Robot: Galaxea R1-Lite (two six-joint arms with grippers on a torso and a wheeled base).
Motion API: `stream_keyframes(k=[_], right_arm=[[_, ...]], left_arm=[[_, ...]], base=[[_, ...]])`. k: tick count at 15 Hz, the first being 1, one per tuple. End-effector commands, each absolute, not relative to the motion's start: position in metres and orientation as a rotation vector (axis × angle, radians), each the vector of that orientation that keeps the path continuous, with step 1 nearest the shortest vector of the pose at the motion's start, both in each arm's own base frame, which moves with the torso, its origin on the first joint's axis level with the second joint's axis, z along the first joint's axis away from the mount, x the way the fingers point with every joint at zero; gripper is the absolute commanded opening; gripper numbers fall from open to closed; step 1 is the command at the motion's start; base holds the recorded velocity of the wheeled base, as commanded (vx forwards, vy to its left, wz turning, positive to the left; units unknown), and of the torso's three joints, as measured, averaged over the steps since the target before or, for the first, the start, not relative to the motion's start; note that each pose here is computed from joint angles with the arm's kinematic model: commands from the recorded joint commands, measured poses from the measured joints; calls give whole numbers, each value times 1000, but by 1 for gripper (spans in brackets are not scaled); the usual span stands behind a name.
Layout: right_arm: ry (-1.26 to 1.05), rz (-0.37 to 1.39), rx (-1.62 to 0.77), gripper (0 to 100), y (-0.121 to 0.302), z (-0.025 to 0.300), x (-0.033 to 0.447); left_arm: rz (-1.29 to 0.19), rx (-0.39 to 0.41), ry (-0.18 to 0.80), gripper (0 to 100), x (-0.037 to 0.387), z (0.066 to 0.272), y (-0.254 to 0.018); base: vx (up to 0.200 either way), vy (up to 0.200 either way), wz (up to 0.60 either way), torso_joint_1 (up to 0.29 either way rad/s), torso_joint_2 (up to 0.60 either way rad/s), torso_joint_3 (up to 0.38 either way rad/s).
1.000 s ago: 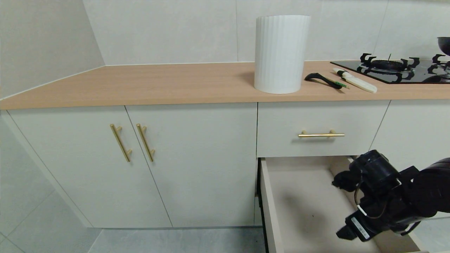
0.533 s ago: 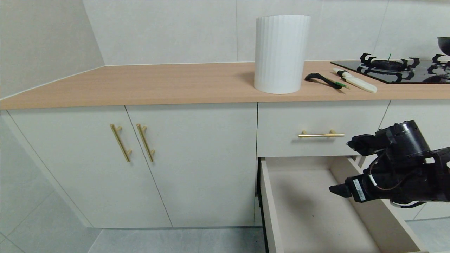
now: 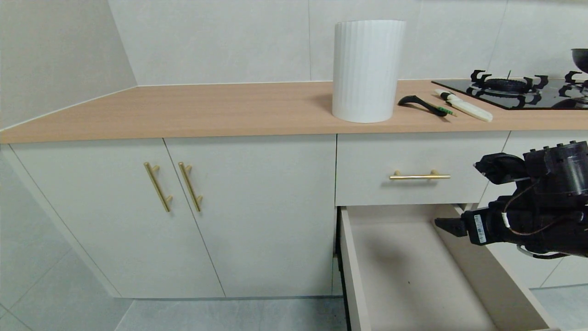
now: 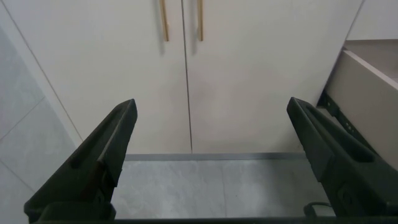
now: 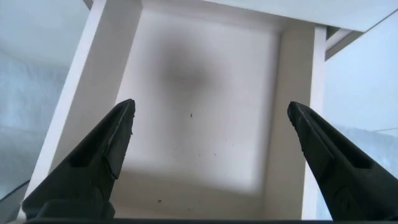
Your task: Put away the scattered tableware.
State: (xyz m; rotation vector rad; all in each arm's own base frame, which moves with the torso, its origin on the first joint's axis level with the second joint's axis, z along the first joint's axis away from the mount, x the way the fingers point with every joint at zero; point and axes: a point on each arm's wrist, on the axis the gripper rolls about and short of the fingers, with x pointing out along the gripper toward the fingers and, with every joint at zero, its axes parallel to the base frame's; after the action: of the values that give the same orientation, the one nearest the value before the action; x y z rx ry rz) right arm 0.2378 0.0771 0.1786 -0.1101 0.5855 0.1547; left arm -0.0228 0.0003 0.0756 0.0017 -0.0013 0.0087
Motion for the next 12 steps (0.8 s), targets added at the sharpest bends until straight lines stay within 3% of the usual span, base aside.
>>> stream_keyframes(k=[1, 3, 7, 12], right_arm=[[566, 155, -105, 100, 76, 183, 235], [539, 156, -99, 100, 76, 185, 235], [533, 158, -99, 100, 76, 186, 234], [530, 157, -98, 100, 75, 187, 232]], left_arm=[[9, 2, 0, 100, -23, 76, 0], [9, 2, 0, 100, -23, 76, 0], [9, 2, 0, 100, -23, 76, 0], [9, 2, 0, 100, -23, 76, 0]], base=[[0, 0, 0, 0, 0, 0], [0, 0, 0, 6, -25, -16], [0, 0, 0, 56, -227, -239], [0, 0, 0, 182, -513, -294]])
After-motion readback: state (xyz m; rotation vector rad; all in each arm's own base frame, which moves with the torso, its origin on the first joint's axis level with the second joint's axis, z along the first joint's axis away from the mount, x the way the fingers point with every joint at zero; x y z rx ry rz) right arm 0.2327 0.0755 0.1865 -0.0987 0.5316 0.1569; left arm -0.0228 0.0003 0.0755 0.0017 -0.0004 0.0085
